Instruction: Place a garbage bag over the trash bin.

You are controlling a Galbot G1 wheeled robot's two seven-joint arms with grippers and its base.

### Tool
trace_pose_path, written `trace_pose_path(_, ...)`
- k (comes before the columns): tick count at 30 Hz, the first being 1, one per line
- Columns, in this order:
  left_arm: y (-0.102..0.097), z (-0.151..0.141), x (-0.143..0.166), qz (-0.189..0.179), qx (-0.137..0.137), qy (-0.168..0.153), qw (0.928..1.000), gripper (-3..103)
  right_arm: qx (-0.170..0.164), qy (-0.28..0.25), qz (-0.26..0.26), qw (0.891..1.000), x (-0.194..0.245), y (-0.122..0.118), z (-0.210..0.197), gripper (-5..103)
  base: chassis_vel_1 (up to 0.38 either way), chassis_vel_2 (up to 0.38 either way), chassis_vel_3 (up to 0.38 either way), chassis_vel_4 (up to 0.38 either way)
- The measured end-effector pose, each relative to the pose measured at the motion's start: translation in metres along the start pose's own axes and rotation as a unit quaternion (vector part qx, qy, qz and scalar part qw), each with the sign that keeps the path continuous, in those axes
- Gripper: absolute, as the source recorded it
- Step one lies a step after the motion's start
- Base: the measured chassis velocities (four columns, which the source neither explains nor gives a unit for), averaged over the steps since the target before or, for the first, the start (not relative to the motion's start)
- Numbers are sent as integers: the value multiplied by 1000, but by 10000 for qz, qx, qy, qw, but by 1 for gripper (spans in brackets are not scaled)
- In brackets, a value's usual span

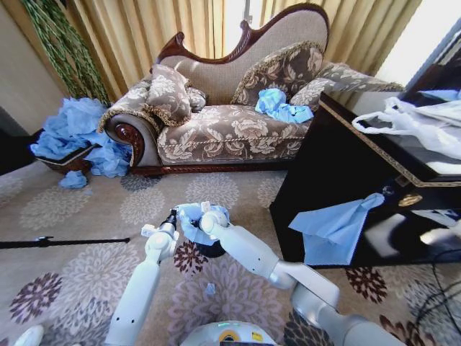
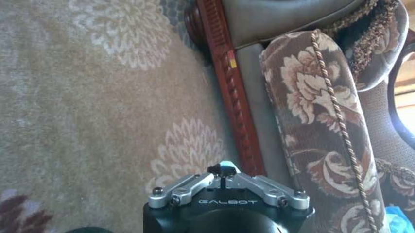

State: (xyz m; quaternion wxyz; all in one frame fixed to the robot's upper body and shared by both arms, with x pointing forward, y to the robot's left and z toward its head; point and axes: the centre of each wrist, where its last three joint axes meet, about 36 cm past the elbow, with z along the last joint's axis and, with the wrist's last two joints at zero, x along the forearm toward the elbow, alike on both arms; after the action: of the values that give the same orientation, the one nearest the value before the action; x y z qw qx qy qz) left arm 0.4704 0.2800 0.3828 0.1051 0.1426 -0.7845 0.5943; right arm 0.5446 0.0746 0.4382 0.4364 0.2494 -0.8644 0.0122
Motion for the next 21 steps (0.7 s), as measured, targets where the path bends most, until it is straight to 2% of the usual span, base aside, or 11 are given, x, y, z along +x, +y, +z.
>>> trace_pose_path(1,0,0,0,0,0,0,10000,0,0,0,0,10000,0,0,0,42,0,0,0,0)
trace_pose_path(4,5,2,3,-22,-21,10,10000,0,7,-13,104,9999,-2,-3,0,59,0,0,0,0)
trace_pose_path(6,5,2,4,-20,-22,13,10000,0,19,-21,133,9999,-3,-4,0,59,0,0,0,0)
trace_pose_path(7,6,2,5,-18,-28,17,10000,0,32,-42,181,9998,-4,-6,-2,70,0,0,0,0)
trace_pose_path(9,6,2,6,-14,-35,18,10000,0,32,-55,218,9997,-4,-9,-4,70,0,0,0,0)
trace_pose_path(12,7,1,7,26,-70,18,10000,0,84,-144,278,9995,0,-15,-8,86,0,0,0,0)
trace_pose_path(13,7,1,7,26,-70,18,10000,0,84,-144,278,9995,0,-15,-8,86,0,0,0,0)
trace_pose_path(15,9,1,7,36,-90,26,9999,0,66,-198,249,9995,9,-11,-9,96,0,0,0,0)
trace_pose_path(17,10,2,8,33,-99,30,9999,0,56,-201,253,9995,14,-8,-8,100,0,0,0,0)
trace_pose_path(21,14,4,9,22,-128,45,9999,0,28,-193,263,9995,24,-4,-5,100,0,0,0,0)
